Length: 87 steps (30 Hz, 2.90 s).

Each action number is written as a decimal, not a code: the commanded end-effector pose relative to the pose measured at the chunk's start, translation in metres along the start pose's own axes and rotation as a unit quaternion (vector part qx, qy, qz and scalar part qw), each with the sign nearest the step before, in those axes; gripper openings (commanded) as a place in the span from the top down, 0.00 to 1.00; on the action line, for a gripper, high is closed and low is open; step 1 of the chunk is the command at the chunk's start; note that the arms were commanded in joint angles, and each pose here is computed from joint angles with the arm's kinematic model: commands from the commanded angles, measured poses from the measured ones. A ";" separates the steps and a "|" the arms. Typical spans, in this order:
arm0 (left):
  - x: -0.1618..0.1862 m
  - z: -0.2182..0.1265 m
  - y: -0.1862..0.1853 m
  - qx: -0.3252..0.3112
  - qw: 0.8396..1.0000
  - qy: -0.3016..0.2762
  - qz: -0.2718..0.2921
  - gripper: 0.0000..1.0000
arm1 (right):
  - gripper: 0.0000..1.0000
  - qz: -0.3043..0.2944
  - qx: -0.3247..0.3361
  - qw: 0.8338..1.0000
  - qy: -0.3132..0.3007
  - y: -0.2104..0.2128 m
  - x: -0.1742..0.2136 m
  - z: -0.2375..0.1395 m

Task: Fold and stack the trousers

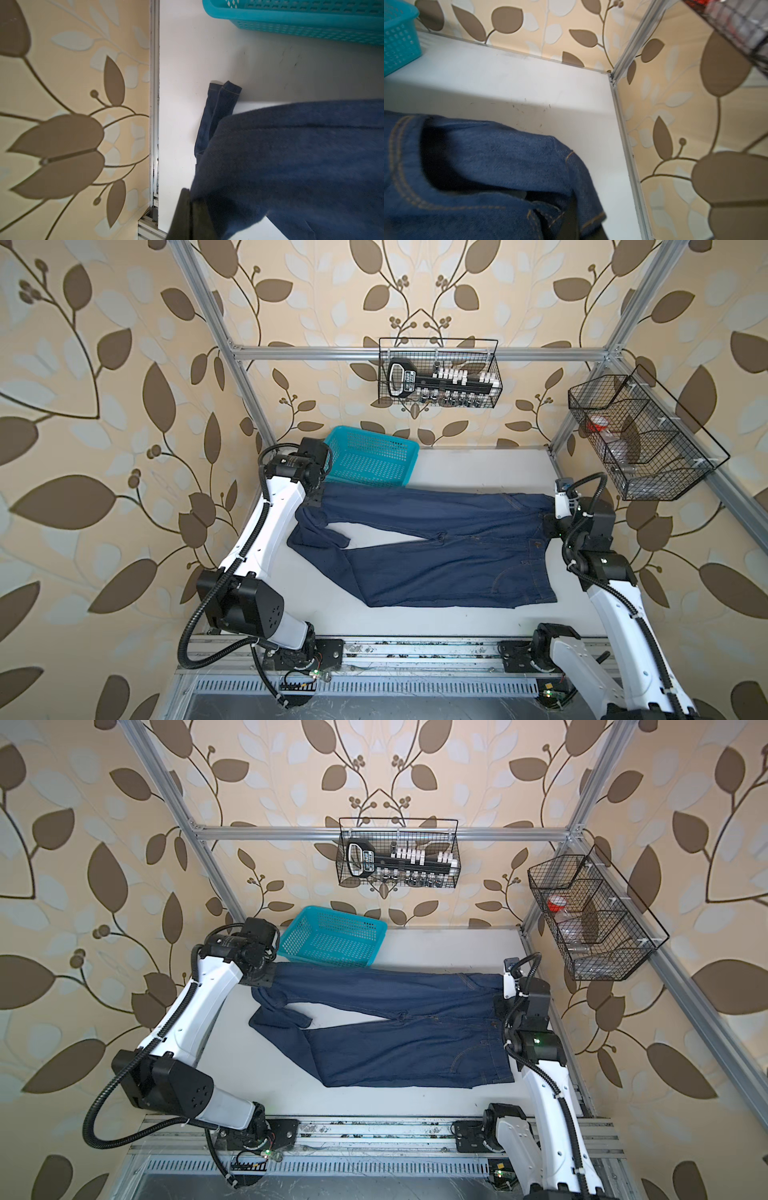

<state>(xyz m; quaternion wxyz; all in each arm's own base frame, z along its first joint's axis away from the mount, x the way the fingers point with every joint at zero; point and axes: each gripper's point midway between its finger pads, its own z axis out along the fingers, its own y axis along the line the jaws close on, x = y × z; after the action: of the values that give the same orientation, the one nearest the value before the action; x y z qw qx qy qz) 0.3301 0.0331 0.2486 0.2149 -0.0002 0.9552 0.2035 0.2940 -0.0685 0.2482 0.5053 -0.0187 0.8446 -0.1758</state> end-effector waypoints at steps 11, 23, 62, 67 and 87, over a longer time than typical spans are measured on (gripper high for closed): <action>-0.043 0.106 -0.058 0.027 1.000 0.003 0.010 1.00 | 0.97 -0.036 -0.011 0.999 0.039 0.011 0.019 0.075; -0.034 0.163 -0.084 0.023 0.996 0.078 0.037 0.95 | 0.92 -0.070 -0.104 0.976 0.180 0.049 0.079 0.125; 0.066 0.090 -0.079 0.106 0.971 0.184 -0.107 0.31 | 0.40 0.238 -0.276 0.923 0.124 0.158 0.026 0.045; 0.069 0.120 -0.067 0.075 0.975 0.171 -0.122 0.32 | 0.37 0.226 -0.304 0.919 0.106 0.214 0.039 0.020; 0.046 0.140 -0.023 0.025 0.976 0.196 -0.087 0.97 | 0.39 0.017 -0.348 0.918 0.186 0.315 0.161 -0.026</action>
<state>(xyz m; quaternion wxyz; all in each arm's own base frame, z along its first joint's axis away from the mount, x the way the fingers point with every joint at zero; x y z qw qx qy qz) 0.3520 0.0535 0.0816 0.0457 -0.1252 0.9844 0.1151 0.2479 0.2062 0.0372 0.3147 -0.1457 0.9244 0.1586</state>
